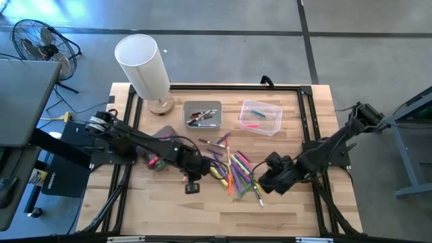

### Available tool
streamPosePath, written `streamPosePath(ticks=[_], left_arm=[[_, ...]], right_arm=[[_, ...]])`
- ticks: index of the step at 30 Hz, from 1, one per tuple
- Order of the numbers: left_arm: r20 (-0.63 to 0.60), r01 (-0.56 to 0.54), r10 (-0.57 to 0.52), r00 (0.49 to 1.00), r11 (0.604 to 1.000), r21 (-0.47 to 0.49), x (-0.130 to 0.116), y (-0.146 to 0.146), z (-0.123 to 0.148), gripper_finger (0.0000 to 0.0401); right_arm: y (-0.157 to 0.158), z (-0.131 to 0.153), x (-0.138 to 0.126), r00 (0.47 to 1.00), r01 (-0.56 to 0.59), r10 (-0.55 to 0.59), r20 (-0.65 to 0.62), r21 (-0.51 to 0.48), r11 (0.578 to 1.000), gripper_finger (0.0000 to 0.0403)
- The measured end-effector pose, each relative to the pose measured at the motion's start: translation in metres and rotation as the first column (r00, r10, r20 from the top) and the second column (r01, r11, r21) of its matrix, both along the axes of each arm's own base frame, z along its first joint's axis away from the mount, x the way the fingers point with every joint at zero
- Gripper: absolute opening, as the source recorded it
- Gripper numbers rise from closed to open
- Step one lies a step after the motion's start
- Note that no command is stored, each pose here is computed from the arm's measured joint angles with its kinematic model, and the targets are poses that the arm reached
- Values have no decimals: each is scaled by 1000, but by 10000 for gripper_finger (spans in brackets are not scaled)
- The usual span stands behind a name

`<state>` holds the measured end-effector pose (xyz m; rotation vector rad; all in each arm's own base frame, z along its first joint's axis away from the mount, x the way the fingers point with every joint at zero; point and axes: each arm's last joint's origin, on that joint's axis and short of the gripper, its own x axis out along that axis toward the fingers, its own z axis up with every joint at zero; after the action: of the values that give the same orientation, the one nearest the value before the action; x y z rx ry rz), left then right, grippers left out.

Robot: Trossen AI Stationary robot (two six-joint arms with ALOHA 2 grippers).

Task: Pick & Place Markers
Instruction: Put the yellow pen into the transparent bin

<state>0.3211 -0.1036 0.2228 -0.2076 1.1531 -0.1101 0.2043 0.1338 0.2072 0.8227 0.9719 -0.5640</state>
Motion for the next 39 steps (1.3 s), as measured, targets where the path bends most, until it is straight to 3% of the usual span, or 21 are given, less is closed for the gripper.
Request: streamPosePath(ticks=[7, 10, 15, 20, 39], left_arm=[[61, 7, -10, 998, 999, 51, -36, 23, 5, 0], [70, -9, 5, 998, 998, 60, -54, 37, 8, 0], [109, -25, 18, 994, 998, 61, -75, 54, 13, 0], [128, -17, 11, 992, 999, 49, -91, 57, 16, 0], [114, 1, -5, 994, 999, 34, -98, 57, 14, 0]], right_arm=[[20, 16, 38, 975, 30, -46, -219, -77, 997, 0], [24, 16, 57, 947, 45, -62, -316, -63, 997, 0], [27, 0, 83, 905, 82, -96, -415, -51, 995, 0], [31, -23, 90, 863, 91, -98, -495, -38, 995, 1], [35, -32, 99, 896, 99, -103, -431, -32, 995, 10]])
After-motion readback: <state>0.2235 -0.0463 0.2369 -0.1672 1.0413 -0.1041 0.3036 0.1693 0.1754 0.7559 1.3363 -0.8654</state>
